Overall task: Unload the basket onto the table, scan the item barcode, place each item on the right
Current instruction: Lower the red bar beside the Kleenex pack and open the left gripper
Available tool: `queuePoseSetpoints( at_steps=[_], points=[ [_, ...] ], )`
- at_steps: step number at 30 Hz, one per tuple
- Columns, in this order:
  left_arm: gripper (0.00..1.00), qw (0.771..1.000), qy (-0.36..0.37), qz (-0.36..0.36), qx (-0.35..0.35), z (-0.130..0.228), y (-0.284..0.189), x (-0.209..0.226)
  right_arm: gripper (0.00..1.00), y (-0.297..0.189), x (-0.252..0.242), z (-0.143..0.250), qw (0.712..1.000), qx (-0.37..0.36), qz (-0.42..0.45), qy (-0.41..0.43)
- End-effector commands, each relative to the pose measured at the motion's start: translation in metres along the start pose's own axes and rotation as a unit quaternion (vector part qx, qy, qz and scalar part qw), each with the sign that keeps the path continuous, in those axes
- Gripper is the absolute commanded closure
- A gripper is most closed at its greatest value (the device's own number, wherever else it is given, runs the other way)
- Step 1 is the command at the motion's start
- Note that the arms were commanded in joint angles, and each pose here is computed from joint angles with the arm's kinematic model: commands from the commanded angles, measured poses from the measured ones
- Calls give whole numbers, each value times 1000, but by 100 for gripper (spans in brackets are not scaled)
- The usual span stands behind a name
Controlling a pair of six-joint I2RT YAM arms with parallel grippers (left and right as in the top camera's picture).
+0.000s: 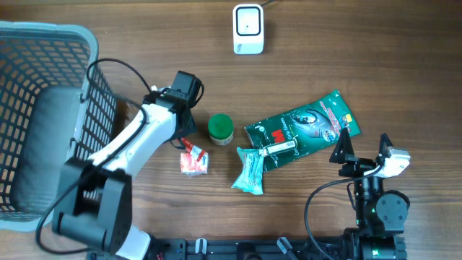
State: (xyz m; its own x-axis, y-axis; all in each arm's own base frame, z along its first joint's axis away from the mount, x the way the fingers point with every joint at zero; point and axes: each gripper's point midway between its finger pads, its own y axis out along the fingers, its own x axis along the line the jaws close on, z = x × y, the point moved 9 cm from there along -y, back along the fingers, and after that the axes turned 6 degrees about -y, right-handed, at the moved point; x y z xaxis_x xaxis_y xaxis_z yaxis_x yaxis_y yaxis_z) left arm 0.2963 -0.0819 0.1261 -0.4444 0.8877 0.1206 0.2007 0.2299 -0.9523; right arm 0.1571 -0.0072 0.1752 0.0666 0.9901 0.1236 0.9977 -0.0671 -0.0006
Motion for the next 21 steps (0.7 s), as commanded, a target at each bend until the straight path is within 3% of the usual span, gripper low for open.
queuePoseSetpoints(
  at_steps=[1,4,5,6,8,9,12,16,19,21],
  points=[
    [96,1000,18,-7,2,2,14,-5,0,0,1,-1,1000,-3,-7,-8],
    [95,1000,20,-5,1,3,14,-7,0,0,1,-1,1000,-3,-7,-8],
    [91,1000,21,-6,1,3,14,-7,0,0,1,-1,1000,-3,-7,-8],
    [78,1000,21,-7,2,3,14,-7,0,0,1,-1,1000,-3,-7,-8],
    [35,1000,21,-6,1,3,13,-7,0,0,1,-1,1000,-3,-7,-8],
    [0,1000,21,-7,1,2,11,-7,0,0,1,-1,1000,-3,-7,-8],
    [0,1000,16,-14,-16,-5,-4,-4,0,0,1,-1,1000,-3,-7,-8],
    [0,994,-15,7,-108,-30,-59,5,0,0,1,-1,1000,-3,-7,-8],
    [0,981,-50,51,-180,-45,-110,16,0,0,1,-1,1000,-3,-7,-8],
    [0,959,-89,98,-251,-57,-161,30,0,0,1,-1,1000,-3,-7,-8]
  ],
)
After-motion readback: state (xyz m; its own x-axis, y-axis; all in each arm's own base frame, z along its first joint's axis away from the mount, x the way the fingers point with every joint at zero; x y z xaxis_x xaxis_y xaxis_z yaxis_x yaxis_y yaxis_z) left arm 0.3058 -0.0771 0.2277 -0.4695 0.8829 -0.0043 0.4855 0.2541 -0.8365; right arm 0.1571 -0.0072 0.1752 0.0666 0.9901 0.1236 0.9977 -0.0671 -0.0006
